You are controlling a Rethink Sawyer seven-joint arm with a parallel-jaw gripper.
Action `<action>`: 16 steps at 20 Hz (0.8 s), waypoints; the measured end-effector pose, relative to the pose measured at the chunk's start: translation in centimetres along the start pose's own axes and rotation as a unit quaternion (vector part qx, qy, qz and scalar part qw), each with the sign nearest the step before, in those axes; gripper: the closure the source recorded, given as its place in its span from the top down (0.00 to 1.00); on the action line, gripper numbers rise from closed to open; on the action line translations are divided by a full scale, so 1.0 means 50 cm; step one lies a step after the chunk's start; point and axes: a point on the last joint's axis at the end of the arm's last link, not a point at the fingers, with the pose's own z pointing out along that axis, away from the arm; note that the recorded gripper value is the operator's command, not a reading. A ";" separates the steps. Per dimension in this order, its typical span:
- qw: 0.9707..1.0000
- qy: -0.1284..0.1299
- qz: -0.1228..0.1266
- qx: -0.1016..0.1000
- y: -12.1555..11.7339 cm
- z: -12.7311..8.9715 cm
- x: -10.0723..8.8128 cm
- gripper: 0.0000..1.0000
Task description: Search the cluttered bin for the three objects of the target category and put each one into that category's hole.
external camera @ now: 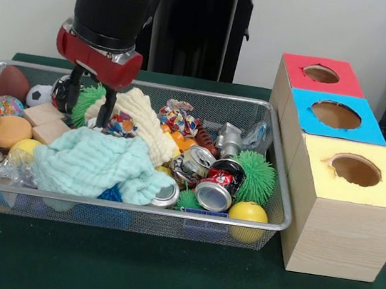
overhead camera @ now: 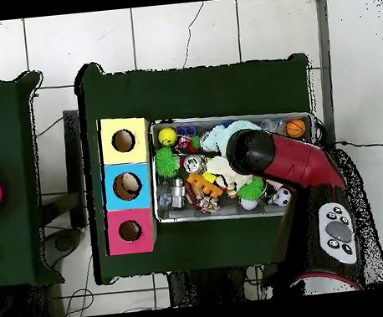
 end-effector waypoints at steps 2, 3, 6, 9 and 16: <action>1.000 0.000 0.001 -0.001 -0.002 0.001 -0.001 1.00; 1.000 0.001 0.002 -0.001 -0.003 0.002 -0.001 1.00; 1.000 0.001 0.002 -0.002 -0.002 0.003 -0.001 1.00; 1.000 0.002 0.001 -0.003 0.001 0.005 0.000 1.00; 1.000 0.005 0.001 -0.010 0.010 0.011 0.000 1.00</action>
